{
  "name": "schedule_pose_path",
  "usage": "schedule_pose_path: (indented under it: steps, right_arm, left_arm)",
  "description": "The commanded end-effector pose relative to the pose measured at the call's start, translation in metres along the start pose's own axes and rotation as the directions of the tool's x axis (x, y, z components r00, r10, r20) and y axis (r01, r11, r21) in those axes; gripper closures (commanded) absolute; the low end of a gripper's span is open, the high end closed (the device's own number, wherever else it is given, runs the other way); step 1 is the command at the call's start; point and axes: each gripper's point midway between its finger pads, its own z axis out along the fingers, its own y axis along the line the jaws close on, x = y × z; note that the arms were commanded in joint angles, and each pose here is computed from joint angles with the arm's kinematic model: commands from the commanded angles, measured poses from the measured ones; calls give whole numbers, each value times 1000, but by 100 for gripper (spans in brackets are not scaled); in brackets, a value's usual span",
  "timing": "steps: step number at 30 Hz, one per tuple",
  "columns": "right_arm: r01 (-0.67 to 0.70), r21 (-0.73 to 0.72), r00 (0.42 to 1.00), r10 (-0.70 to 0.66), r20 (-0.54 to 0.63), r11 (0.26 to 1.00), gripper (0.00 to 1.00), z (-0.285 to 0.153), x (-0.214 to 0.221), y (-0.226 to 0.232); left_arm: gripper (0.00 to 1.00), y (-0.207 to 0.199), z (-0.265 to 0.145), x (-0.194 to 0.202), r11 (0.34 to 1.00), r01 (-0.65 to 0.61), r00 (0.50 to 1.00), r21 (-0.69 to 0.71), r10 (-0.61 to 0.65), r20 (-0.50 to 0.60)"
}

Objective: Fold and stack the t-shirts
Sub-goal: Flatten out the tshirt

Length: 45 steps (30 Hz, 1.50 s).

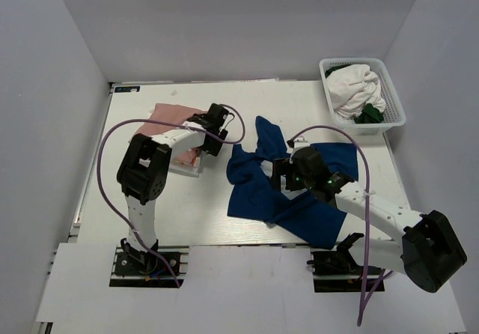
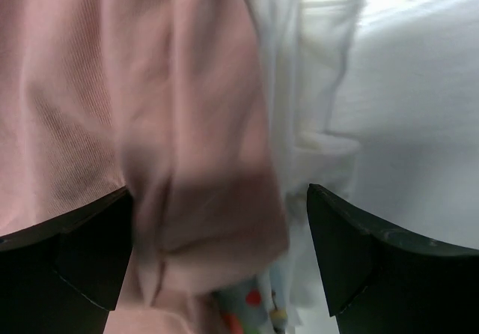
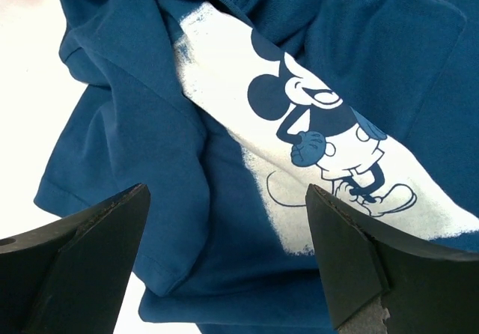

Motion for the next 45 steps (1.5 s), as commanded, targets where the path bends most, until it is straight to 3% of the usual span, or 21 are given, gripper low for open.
schedule_pose_path:
  steps: [1, 6, 12, 20, 27, 31, 36, 43, 45]
  right_arm:
    - [19, -19, 999, -18, 45, 1000, 10, 2, -17, 5]
    - [7, 1, 999, -7, 41, 1000, 10, 6, -17, 3]
    - [-8, 18, 999, 7, 44, 1000, 10, 11, -23, 2]
    - [-76, 104, 997, 74, 26, 992, 10, 18, -17, -14]
    - [-115, 164, 993, 108, 52, 980, 10, 23, -37, -24]
    - [-137, 175, 990, 128, 58, 975, 10, 29, -50, -25]
    - [-140, 224, 988, 151, -32, 965, 10, 46, -39, -35]
    - [-170, 178, 979, 187, -86, 969, 10, 65, -48, -27]
    - [-169, 154, 976, 187, -111, 974, 10, 68, -45, -23]
  left_arm:
    - [0, 21, 12, 10, 992, 27, 997, -125, -35, -64]
    - [0, 28, 36, 34, 966, 66, 988, -251, -98, -116]
    - [2, 76, 50, 6, 897, 169, 983, -408, -185, -1]
    - [10, 107, 64, -22, 914, 160, 982, -372, -111, 151]
    - [14, 111, 109, -39, 954, 98, 972, -284, -30, 235]
    - [16, 127, 139, -45, 957, 56, 976, -284, 8, 219]
    - [18, 138, 173, -52, 962, -13, 974, -274, 74, 216]
    - [18, 154, 172, -76, 978, 11, 969, -208, 41, 244]
    - [2, 168, 143, -91, 970, 78, 952, -228, -5, 307]
